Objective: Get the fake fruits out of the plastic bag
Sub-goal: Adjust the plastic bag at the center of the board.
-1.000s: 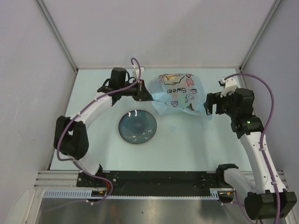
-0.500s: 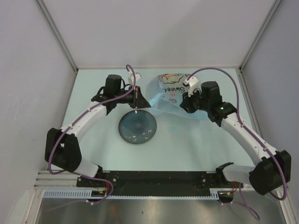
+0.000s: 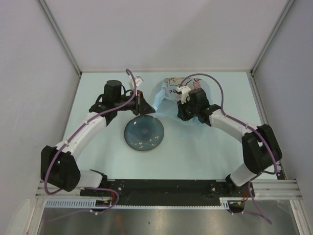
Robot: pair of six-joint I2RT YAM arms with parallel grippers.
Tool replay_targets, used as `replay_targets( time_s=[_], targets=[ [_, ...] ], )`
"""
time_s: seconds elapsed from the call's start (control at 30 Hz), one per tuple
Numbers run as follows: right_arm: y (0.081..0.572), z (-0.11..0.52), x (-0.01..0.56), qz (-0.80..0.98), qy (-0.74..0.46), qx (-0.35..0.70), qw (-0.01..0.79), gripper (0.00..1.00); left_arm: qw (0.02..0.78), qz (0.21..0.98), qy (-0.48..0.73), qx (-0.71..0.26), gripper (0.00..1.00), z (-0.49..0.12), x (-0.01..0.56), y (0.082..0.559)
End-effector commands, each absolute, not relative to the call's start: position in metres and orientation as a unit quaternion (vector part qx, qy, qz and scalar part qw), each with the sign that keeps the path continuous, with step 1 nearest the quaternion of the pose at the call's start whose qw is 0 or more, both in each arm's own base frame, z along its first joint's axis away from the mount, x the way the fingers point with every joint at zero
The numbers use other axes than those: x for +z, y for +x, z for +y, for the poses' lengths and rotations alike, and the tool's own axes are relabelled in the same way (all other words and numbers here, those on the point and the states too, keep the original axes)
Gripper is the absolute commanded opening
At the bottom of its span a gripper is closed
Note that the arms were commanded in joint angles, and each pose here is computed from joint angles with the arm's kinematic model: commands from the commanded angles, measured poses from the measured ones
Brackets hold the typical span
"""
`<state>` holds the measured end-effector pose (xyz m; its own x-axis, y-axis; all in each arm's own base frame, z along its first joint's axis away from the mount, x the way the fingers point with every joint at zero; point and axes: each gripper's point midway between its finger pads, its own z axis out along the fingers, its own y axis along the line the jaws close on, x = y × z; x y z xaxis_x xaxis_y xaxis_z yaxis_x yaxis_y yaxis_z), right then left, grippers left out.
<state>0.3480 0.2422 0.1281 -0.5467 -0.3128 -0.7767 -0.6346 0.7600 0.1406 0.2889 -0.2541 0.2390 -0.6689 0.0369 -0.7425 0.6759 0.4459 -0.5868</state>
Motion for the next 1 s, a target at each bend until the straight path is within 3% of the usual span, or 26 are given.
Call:
replay_targets(
  time_s=[0.0, 0.17, 0.27, 0.3, 0.4, 0.5, 0.67, 0.97],
  targets=[
    [0.406, 0.229, 0.132, 0.860, -0.192, 0.161, 0.445, 0.20, 0.367, 0.756, 0.246, -0.484, 0.00, -0.251, 0.266, 0.283],
    [0.472, 0.164, 0.157, 0.835, -0.131, 0.008, 0.534, 0.22, 0.359, 0.771, 0.242, -0.467, 0.00, -0.245, 0.241, 0.277],
    [0.494, 0.109, 0.178, 0.822, -0.070, -0.047, 0.562, 0.36, 0.360, 0.770, 0.241, -0.468, 0.00, -0.244, 0.234, 0.275],
    [0.496, 0.090, 0.183, 0.821, -0.056, -0.061, 0.564, 0.48, 0.360, 0.771, 0.240, -0.468, 0.00, -0.245, 0.233, 0.277],
    [0.490, 0.073, 0.186, 0.823, -0.056, -0.068, 0.561, 0.62, 0.356, 0.762, 0.250, -0.480, 0.00, -0.257, 0.239, 0.284],
    [0.480, 0.085, 0.181, 0.828, -0.089, -0.034, 0.553, 0.69, 0.345, 0.757, 0.260, -0.490, 0.00, -0.273, 0.245, 0.294],
    [0.468, 0.113, 0.177, 0.826, -0.157, -0.007, 0.542, 0.72, 0.327, 0.754, 0.255, -0.510, 0.00, -0.288, 0.245, 0.312],
    [0.472, 0.127, 0.151, 0.843, -0.167, 0.015, 0.511, 0.71, 0.336, 0.735, 0.267, -0.525, 0.00, -0.297, 0.264, 0.325]
  ],
)
